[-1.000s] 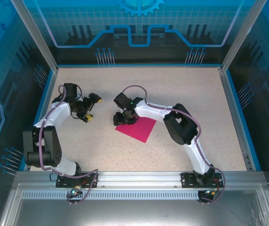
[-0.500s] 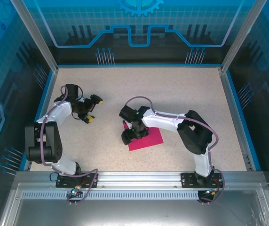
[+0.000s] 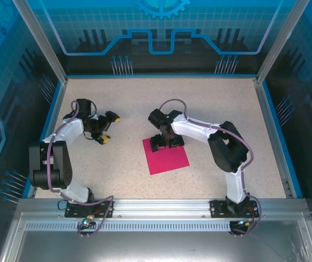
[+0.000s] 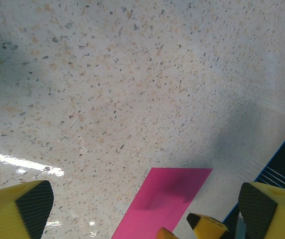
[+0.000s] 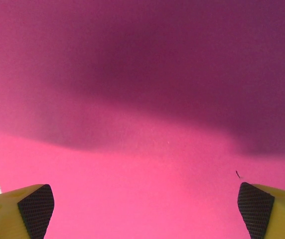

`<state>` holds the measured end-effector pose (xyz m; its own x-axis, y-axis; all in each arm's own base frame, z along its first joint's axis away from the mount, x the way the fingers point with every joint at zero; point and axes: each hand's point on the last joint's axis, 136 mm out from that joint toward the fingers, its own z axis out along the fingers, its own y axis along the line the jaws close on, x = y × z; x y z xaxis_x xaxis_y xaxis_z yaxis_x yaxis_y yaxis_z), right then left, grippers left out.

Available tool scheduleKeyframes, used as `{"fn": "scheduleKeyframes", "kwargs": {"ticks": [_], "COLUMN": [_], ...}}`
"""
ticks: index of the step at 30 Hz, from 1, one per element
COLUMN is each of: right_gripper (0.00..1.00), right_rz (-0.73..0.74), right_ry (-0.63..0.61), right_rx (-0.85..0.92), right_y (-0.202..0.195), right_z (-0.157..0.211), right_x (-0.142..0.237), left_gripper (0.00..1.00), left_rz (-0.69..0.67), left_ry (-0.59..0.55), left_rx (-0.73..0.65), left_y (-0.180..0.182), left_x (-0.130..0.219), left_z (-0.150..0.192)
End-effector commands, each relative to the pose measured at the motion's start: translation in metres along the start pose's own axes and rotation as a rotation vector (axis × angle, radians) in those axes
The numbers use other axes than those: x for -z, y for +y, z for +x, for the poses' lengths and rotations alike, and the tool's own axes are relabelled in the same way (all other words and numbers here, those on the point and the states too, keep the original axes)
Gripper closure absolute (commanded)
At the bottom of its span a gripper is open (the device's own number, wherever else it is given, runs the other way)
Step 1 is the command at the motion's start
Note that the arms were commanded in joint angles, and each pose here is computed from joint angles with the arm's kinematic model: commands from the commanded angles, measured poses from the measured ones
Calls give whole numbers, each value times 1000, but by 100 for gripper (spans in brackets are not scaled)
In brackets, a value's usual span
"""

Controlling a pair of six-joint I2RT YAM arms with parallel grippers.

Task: Fold a paper plane with a square sheet of paper (pick it up from the middle)
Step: Move the square sheet of paper to the center of the table, then fold the square sheet of paper in half at the center of the table.

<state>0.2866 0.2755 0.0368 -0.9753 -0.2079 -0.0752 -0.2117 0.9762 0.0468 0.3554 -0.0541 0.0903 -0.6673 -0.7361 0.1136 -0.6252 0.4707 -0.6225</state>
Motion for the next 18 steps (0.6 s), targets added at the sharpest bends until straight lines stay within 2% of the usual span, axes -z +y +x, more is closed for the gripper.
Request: {"fn": "scheduleKeyframes", "kwargs": {"ticks": [1, 12, 18], "right_gripper": [1, 1, 9], "right_rz": [-2, 35, 72], "right_ry": [29, 117, 178], "right_rx": [6, 13, -3], "right_y": [9, 15, 3], "right_z": [1, 13, 27], "right_x": [-2, -33, -56], "left_gripper": [1, 1, 1], "left_rz": [14, 9, 3], "left_ry": [31, 40, 46], "left_rx": [-10, -4, 1], "left_y": [1, 4, 7], "left_x": [4, 1, -1], "left_z": [8, 9, 10]}}
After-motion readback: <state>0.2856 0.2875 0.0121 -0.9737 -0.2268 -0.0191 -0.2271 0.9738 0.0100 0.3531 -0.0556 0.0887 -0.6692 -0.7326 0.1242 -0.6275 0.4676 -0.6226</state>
